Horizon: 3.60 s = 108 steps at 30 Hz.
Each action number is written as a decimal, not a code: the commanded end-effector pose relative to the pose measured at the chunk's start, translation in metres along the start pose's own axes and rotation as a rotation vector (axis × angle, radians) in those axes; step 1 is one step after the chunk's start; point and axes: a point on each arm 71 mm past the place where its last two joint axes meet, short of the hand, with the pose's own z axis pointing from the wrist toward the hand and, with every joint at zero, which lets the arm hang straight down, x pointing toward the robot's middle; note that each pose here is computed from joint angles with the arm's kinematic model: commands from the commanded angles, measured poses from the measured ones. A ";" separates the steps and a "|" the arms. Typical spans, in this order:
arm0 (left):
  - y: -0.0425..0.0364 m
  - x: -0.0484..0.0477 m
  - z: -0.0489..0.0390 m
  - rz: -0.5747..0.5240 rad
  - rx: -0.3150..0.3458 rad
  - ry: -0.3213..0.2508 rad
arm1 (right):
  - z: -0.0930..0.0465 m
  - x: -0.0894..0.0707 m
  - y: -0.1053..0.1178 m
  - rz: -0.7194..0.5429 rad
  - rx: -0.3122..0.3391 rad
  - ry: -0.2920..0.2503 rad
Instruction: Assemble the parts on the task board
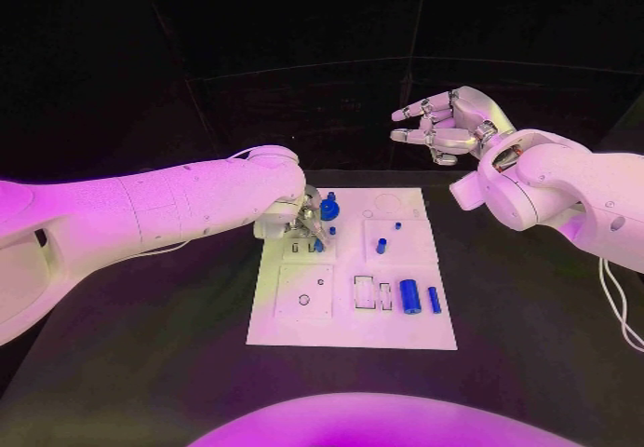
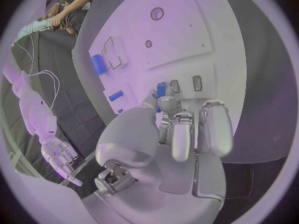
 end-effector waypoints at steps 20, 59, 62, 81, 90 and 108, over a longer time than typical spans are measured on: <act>0.0216 0.0068 -0.0160 -0.133 0.073 -0.076 | 0.002 -0.001 0.000 -0.002 -0.005 0.006; 0.0418 0.0287 -0.0021 -0.190 -0.013 -0.130 | 0.001 -0.003 -0.001 -0.004 0.001 0.003; 0.0425 0.0296 -0.0021 -0.168 -0.021 -0.121 | 0.002 -0.003 -0.001 -0.007 0.001 0.004; 0.0473 0.0296 -0.0026 -0.157 -0.040 -0.126 | 0.003 -0.001 -0.001 -0.011 -0.004 0.009; 0.0477 0.0300 -0.0023 -0.152 -0.044 -0.117 | 0.003 -0.001 -0.001 -0.010 -0.006 0.011; 0.0429 0.0300 -0.0002 -0.148 -0.042 -0.101 | 0.003 -0.001 -0.001 -0.010 -0.007 0.013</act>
